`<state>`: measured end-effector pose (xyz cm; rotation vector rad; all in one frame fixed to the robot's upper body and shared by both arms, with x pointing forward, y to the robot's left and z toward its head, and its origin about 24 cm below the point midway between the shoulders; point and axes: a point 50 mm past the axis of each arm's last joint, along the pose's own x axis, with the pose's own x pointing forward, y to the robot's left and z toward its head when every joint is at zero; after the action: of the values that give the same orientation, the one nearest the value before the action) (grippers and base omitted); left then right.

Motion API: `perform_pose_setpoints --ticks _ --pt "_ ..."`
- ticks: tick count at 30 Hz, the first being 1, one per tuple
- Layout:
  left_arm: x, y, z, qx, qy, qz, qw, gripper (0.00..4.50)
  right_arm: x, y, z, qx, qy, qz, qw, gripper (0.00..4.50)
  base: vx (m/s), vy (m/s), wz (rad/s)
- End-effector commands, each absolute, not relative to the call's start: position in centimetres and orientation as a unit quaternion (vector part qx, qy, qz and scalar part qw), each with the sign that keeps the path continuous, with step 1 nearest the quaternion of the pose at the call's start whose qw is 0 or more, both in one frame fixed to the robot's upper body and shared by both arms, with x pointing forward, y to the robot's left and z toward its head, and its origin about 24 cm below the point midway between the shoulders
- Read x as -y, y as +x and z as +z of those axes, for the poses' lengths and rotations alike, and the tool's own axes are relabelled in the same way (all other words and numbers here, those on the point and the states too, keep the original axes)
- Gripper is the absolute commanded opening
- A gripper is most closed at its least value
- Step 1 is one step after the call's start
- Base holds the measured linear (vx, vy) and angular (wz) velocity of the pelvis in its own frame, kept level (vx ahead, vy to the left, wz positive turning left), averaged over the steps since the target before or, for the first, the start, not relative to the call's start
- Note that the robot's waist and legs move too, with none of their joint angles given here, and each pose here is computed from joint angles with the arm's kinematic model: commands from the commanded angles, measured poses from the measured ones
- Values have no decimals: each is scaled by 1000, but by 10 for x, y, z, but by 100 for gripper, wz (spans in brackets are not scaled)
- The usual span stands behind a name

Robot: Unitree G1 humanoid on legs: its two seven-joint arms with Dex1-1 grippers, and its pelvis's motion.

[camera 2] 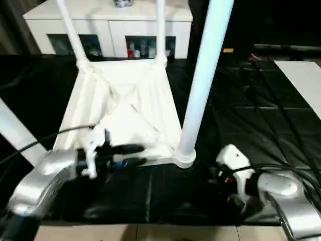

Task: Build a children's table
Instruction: Rotate leg to tighten

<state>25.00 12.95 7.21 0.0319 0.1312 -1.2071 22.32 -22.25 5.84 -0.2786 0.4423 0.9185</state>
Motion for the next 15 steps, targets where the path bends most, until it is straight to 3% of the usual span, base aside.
perform_pose_setpoints --ticks 1,6,15 --pt "-135 248 80 -52 6 -552 832 214 219 223 64 -200 -121 440 867 414 0 0 0" --pt "-144 237 78 -82 6 -549 832 214 199 213 59 -198 -65 480 852 414 0 0 0" --pt "-148 255 73 -72 55 -463 881 214 172 233 53 -144 -59 435 887 414 0 0 0"
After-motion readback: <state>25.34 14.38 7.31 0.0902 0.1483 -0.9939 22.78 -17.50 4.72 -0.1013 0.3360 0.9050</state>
